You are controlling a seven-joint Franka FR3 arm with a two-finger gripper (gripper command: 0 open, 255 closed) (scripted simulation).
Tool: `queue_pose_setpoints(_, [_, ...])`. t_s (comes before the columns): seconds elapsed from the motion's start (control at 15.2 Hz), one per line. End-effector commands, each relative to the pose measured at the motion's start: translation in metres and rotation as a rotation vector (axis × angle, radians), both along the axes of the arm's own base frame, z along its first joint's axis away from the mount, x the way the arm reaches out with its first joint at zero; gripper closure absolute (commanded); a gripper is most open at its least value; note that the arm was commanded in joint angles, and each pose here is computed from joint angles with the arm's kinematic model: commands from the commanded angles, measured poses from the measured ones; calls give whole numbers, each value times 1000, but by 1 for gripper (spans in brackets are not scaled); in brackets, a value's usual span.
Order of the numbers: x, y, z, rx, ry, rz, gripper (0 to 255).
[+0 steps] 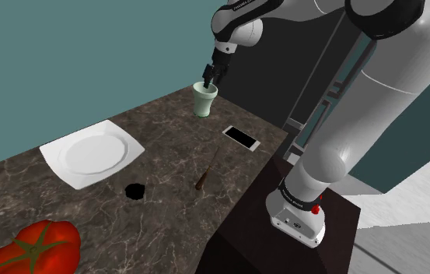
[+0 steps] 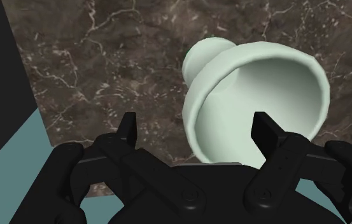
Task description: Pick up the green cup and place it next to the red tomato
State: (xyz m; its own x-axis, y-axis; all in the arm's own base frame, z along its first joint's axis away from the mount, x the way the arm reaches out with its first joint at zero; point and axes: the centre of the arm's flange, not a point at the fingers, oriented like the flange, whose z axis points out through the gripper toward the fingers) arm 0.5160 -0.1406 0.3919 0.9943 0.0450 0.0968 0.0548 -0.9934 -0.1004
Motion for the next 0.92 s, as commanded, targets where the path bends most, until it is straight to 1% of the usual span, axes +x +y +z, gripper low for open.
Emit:
queue_pose_setpoints(0.0, [1,0,-10,0,0,0,0])
queue_pose_setpoints(0.53, [1,1,-13,0,0,0,0])
queue_pose_setpoints(0.59, [1,1,-13,0,0,0,255])
queue_pose_setpoints(0.86, [1,1,-13,0,0,0,255])
